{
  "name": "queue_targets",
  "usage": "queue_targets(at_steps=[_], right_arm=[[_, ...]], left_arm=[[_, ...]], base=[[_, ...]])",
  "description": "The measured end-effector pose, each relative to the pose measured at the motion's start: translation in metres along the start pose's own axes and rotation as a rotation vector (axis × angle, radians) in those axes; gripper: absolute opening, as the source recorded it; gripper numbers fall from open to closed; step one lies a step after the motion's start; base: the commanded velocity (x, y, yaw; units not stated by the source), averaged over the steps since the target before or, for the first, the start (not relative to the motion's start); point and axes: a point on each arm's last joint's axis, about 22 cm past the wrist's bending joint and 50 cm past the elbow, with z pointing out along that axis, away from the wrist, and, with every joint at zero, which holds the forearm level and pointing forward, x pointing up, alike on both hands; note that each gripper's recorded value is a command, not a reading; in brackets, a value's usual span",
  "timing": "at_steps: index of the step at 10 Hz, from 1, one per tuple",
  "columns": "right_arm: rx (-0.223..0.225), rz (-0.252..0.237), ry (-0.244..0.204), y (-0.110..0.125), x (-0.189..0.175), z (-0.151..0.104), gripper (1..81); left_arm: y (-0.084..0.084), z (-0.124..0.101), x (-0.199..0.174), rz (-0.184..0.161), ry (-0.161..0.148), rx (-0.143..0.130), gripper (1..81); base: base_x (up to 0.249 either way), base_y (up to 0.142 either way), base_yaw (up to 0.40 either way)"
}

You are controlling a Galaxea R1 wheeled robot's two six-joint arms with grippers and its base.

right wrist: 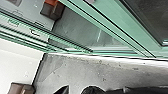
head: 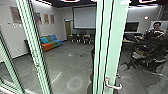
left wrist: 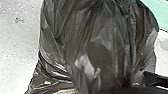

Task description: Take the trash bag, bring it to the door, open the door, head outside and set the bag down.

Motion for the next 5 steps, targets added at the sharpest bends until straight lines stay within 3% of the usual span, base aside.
queue_targets(at_steps=[2, 5], right_arm=[[-0.004, -0.006, 0.021, -0.010, 0.035, -0.006, 81.1], [0.018, 0.007, 0.017, -0.030, 0.075, -0.003, 81.1]], left_arm=[[-0.001, 0.000, 0.000, 0.000, 0.000, 0.001, 1.0], [-0.001, 0.000, -0.001, -0.001, -0.001, 0.001, 1.0]], base=[[0.000, 0.000, 0.000], [0.000, 0.000, 0.000]])
